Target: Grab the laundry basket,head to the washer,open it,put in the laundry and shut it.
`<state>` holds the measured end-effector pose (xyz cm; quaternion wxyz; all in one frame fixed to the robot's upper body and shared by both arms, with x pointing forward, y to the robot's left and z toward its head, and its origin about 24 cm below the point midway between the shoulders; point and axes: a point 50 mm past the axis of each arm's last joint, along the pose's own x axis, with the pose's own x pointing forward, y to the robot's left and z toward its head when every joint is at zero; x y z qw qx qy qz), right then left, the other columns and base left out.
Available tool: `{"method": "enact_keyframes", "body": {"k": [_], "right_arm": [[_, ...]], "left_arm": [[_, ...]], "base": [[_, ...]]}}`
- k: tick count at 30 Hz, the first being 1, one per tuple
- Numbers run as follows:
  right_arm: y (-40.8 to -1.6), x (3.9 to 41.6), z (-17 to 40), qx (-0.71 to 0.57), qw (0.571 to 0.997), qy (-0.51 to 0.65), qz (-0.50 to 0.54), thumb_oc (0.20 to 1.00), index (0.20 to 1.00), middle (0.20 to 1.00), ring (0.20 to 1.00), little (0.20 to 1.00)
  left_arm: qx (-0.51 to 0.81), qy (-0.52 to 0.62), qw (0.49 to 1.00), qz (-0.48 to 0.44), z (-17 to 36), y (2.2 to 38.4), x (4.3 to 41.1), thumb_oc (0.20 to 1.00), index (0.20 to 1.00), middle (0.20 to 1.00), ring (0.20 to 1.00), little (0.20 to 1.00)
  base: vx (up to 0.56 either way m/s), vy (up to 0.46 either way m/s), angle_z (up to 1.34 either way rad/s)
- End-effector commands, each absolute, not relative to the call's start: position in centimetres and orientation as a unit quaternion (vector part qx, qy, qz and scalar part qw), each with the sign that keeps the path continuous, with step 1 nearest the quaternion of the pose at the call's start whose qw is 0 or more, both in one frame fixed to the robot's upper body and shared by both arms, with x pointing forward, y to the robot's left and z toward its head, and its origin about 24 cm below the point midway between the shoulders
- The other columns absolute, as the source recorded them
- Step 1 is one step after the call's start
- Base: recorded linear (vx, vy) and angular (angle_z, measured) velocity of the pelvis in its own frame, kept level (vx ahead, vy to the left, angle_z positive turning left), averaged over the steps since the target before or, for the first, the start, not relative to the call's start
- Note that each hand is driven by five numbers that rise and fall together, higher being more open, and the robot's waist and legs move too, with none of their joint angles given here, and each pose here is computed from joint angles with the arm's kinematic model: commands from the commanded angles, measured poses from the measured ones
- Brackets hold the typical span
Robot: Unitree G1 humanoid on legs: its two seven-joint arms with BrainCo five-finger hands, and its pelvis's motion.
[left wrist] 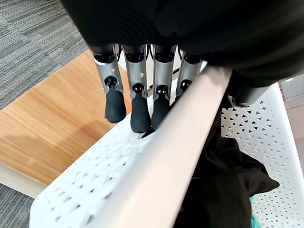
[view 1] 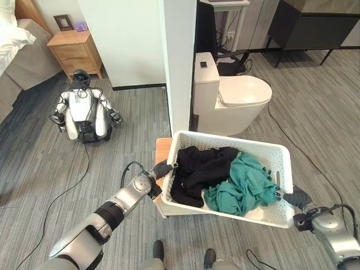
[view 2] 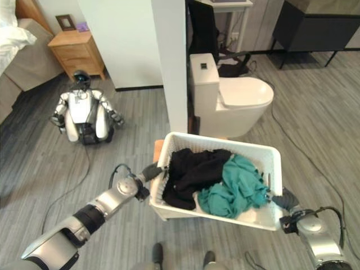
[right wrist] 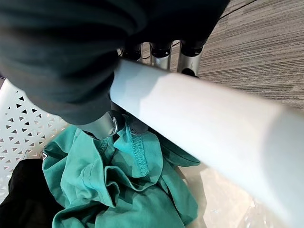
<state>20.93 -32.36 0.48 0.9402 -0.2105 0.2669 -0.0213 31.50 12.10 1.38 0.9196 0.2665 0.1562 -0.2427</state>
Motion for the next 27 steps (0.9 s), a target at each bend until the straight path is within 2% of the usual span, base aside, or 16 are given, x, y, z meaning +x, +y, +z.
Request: {"method": "enact_keyframes", "body": {"k": [1, 4, 8, 15, 22, 27], "right_arm": [[-36.8, 20.2, 3.6, -0.254, 0.931, 0.239, -0.110, 0.200, 0.200, 0.200, 0.200, 0.200], [-36.8, 20.5, 3.7, -0.237, 0.936, 0.226, -0.128, 0.200, 0.200, 0.200, 0.200, 0.200], [-35.3, 21.8, 3.6, -0.221, 0.947, 0.210, -0.101, 0.200, 0.200, 0.200, 0.200, 0.200], [-31.3, 26.7, 3.0, -0.202, 0.959, 0.190, -0.051, 0.200, 0.200, 0.200, 0.200, 0.200], [-28.6, 29.1, 1.8, -0.189, 0.960, 0.204, -0.018, 0.200, 0.200, 0.200, 0.200, 0.200], [-28.0, 28.8, 1.0, -0.185, 0.959, 0.214, -0.013, 0.200, 0.200, 0.200, 0.200, 0.200]], "left_arm": [[0.271, 0.076, 0.946, -0.161, 6.7, 14.7, 35.7, 0.200, 0.200, 0.200, 0.200, 0.200], [0.279, 0.070, 0.947, -0.143, 7.1, 14.8, 36.4, 0.200, 0.200, 0.200, 0.200, 0.200], [0.292, 0.078, 0.947, -0.108, 7.1, 16.6, 36.7, 0.200, 0.200, 0.200, 0.200, 0.200], [0.286, 0.093, 0.953, -0.038, 7.2, 21.4, 36.4, 0.200, 0.200, 0.200, 0.200, 0.200], [0.286, 0.125, 0.950, -0.010, 6.3, 23.4, 35.9, 0.200, 0.200, 0.200, 0.200, 0.200], [0.294, 0.125, 0.948, -0.002, 6.7, 23.4, 36.3, 0.200, 0.200, 0.200, 0.200, 0.200]], "base": [[-0.16, 0.076, -0.06], [-0.15, 0.072, -0.19], [-0.10, 0.143, -0.83], [-0.23, 0.191, -1.83], [-0.19, -0.077, -0.80], [-0.06, -0.264, -0.47]]}}
